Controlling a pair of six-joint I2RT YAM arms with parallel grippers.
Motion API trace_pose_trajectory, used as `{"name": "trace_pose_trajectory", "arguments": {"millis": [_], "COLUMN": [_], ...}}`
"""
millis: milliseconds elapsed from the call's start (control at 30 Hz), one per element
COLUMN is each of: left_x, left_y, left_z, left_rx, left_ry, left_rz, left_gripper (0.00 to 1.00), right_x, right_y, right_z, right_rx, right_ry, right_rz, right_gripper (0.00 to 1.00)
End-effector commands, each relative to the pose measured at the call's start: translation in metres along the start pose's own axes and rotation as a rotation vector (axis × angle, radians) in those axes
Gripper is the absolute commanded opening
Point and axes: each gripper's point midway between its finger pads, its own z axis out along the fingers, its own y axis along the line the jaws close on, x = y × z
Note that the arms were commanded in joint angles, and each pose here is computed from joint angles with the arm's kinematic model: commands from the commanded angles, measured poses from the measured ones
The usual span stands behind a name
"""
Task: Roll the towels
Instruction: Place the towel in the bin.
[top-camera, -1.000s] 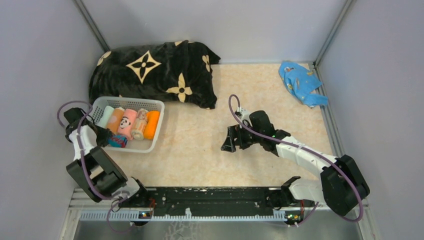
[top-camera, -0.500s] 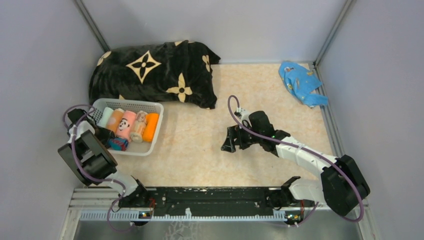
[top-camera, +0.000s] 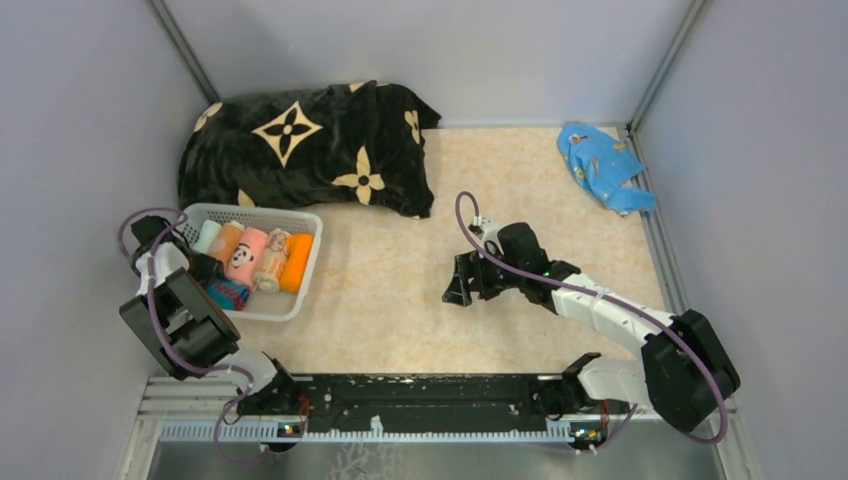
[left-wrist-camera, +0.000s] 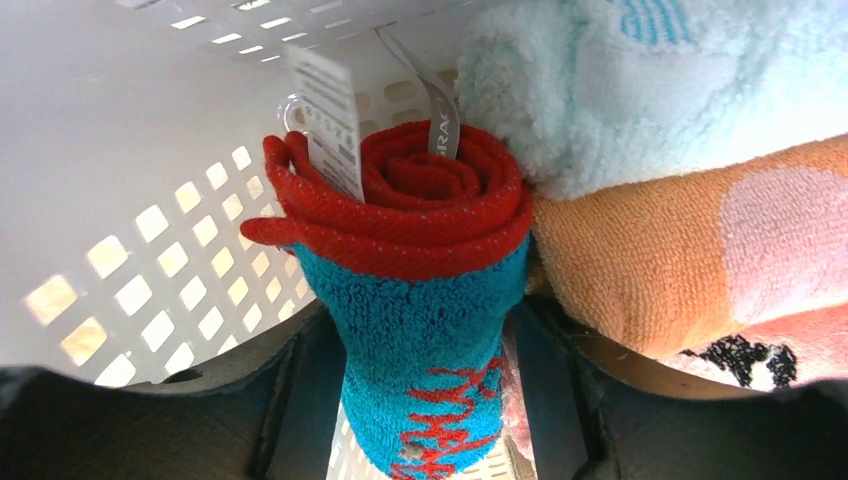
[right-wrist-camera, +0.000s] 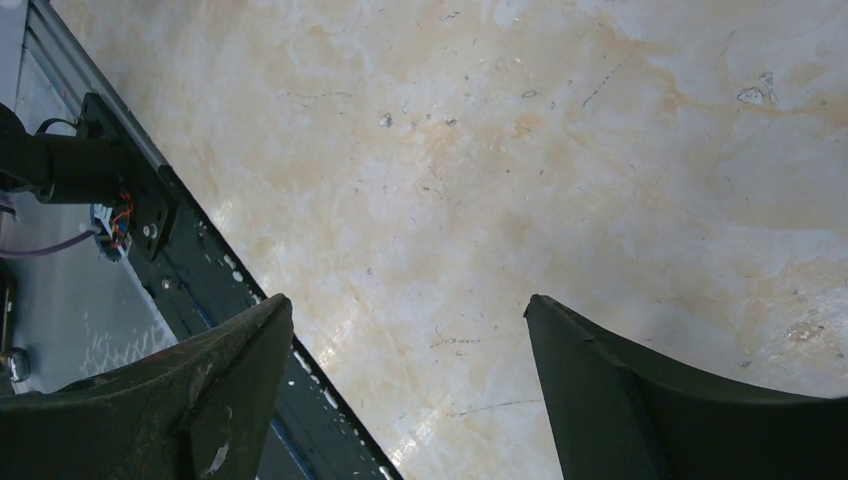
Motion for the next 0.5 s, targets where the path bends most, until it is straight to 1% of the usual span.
{"name": "trace_pose_trajectory", "arguments": {"millis": [0, 167, 233, 333, 467], "left_x": [-0.025, -0.021, -0.018, -0.018, -0.018], "left_y": [0.004, 0.009, 0.011, 0.015, 0.008], "left_z": [-0.020, -0.025, -0.028, -0.035, -0.057], "left_rx": [-0.015, -0.024, -0.032, -0.034, 0.045], "left_ry": [-0.094, -0.104, -0.099, -0.124, -0.167], "left_rz": [-0.015, -0.030, -0.042, -0.055, -0.055], "left_gripper": [0.68, 0.72, 0.73, 0.74, 0.74], "right_x": [-0.013, -0.017, -0.019, -0.024, -0.036], "right_y": [0.008, 0.011, 0.012, 0.013, 0.016], "right_z": [-0.002, -0.004, -0.006, -0.011, -0.022], "right_rx": [-0.023, -0.026, -0.023, -0.014, 0.016], "right_ry": [-0.042, -0.052, -0.059, -0.075, -0.113], "right_rz": [-0.043, -0.048, -0.050, -0.055, -0.068], "right_gripper": [0.87, 0.87, 0.87, 0.87, 0.87]}}
